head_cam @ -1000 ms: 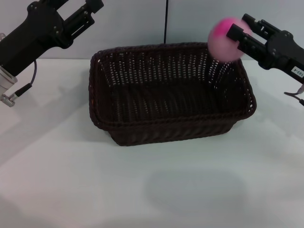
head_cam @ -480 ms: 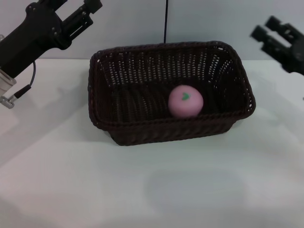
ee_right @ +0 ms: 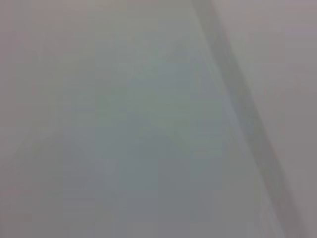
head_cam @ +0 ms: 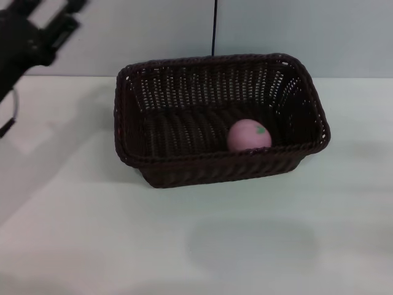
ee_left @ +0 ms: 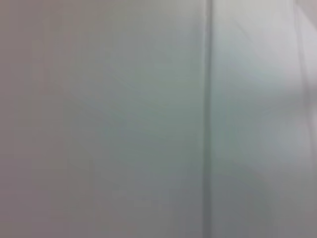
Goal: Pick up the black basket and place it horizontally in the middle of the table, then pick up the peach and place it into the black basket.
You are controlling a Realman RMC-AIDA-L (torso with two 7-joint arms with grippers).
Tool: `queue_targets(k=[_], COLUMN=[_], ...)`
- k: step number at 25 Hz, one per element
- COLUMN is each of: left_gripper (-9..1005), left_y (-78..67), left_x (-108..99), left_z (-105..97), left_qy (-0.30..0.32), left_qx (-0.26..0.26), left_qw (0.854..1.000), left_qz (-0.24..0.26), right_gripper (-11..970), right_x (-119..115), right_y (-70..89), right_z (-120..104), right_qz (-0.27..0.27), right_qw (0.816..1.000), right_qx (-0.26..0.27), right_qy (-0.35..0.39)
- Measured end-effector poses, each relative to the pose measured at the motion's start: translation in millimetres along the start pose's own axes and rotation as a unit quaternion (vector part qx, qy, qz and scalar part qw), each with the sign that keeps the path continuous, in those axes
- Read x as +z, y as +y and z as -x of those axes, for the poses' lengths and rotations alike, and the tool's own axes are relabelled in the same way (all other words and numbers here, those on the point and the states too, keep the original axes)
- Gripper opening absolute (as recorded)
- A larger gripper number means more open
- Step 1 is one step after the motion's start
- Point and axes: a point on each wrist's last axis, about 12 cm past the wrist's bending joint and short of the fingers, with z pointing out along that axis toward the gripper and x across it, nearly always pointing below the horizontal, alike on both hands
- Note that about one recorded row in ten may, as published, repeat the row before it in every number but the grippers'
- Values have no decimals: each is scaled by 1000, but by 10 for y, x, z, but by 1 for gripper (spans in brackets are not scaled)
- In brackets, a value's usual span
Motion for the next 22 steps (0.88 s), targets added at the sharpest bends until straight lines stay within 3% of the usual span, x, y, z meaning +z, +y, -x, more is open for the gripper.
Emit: queue_targets(k=[3,5,6,7,8,11,15,16,19,20,22], left_gripper=[595,593,592,586,579,560,533,527,485,471,385], left_y=[49,66,93,93,113,121,120,125,121,107,107], left_x=[-207,-316,-445,-445,-552,-684,-741,-833,-873,-954,-954], left_z=[13,1,-32,-32,-63,-93,-91,-78,-79,-90,-90], left_qy=[-32,-46,-61,-61,-72,-76,-76,-84,-88,-97,-97], left_qx=[24,28,20,20,9,0,0,-1,-3,-8,-8], left_qw=[997,992,984,984,974,964,961,954,951,942,942], left_qz=[70,110,167,167,213,255,265,287,298,321,321], right_gripper=[696,696,696,696,696,696,696,696,696,696,696], right_x=[-191,-229,-284,-284,-318,-329,-308,-292,-278,-274,-269], right_y=[-131,-161,-218,-218,-250,-275,-284,-284,-284,-286,-291], right_z=[57,65,65,65,51,22,6,2,3,5,10], right_qz=[-76,-91,-119,-119,-140,-157,-161,-161,-161,-162,-163], right_qw=[997,995,992,992,989,987,987,987,987,986,986], right_qx=[-15,-17,-18,-18,-14,-11,-11,-10,-10,-10,-10], right_qy=[-32,-34,-34,-34,-33,-26,-22,-22,-23,-24,-26])
